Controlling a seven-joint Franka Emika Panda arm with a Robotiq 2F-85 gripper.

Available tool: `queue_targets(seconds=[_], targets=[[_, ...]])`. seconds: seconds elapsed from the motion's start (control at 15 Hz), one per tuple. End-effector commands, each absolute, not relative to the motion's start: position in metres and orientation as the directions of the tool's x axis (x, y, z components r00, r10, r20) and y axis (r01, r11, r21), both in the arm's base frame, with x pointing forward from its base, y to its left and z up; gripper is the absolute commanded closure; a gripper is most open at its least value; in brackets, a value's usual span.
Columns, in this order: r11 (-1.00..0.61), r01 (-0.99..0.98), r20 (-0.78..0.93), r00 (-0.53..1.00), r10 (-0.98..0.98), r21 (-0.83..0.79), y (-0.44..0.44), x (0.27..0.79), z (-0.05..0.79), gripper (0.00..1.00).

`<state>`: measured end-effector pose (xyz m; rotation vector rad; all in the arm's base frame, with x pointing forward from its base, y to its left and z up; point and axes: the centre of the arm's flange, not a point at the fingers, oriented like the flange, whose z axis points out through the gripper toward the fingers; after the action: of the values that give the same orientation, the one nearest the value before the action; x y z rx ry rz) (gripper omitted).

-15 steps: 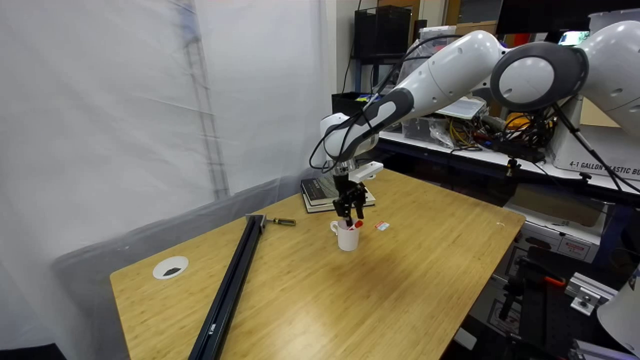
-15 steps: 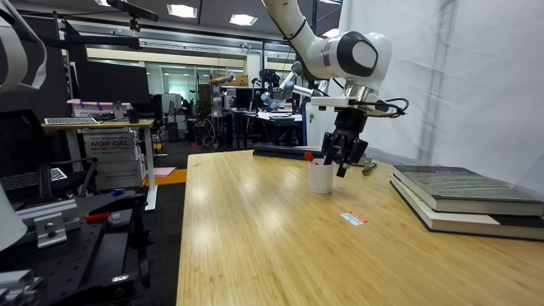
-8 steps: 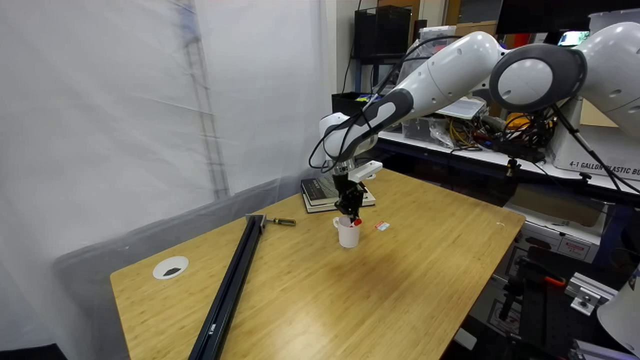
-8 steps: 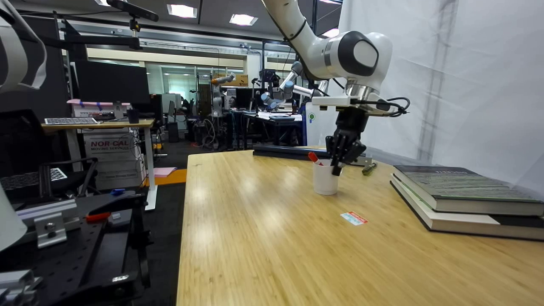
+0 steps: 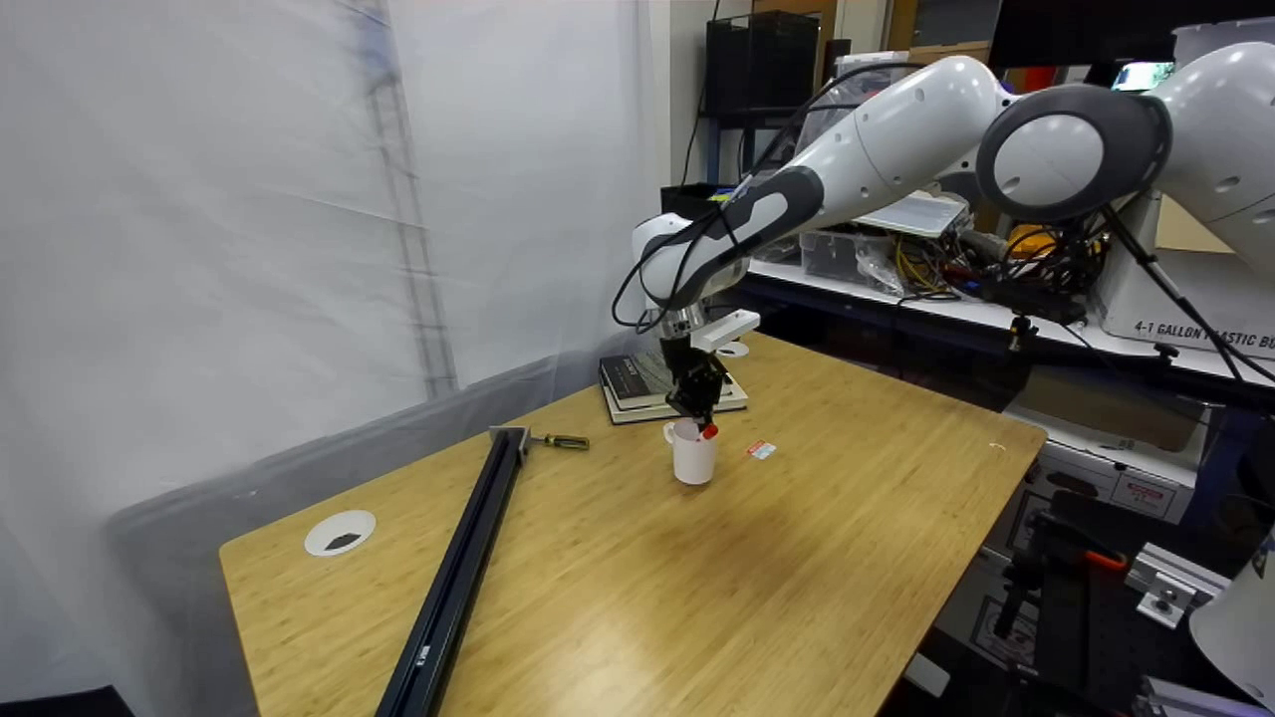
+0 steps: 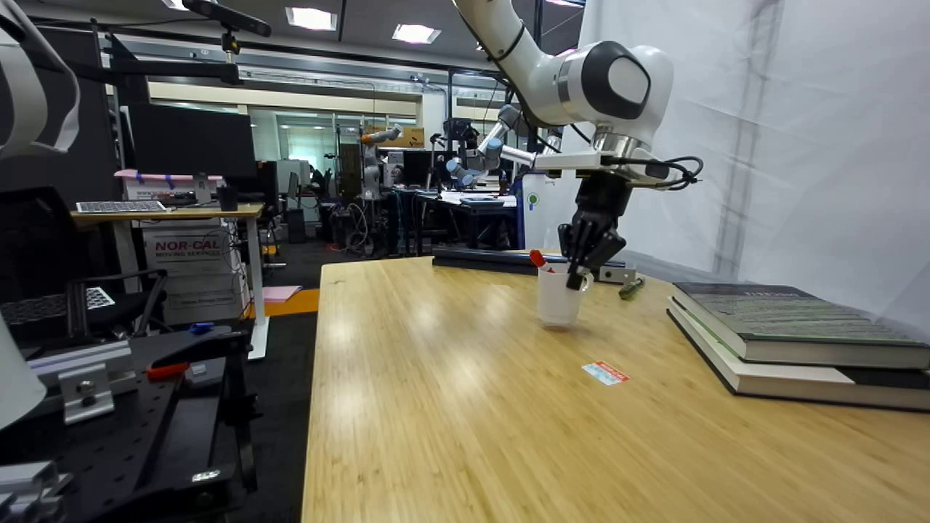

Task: Move the mug to the right, put the marker on the desk, then put it back in the mug

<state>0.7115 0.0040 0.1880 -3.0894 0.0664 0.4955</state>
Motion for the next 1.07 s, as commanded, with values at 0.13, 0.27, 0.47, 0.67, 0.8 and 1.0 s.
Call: queue_targets(seconds=[0.13,0.27,0.47,0.67,0.8,1.0], targets=[[-0.999,-0.048,-0.337,0.94,-0.051,0.017,0.016,0.707,0.252,0.99],[-0.999,-0.045,-0.331,0.942,-0.049,0.022,0.02,0.702,0.276,0.99],[-0.998,-0.062,-0.328,0.943,-0.065,0.019,0.019,0.693,0.3,0.99],[-0.996,-0.091,-0.313,0.945,-0.091,0.014,0.011,0.684,0.311,0.99],[-0.994,-0.113,-0.313,0.943,-0.111,0.012,0.003,0.676,0.314,0.99],[-0.989,-0.146,-0.329,0.933,-0.142,0.014,-0.009,0.665,0.313,0.99]])
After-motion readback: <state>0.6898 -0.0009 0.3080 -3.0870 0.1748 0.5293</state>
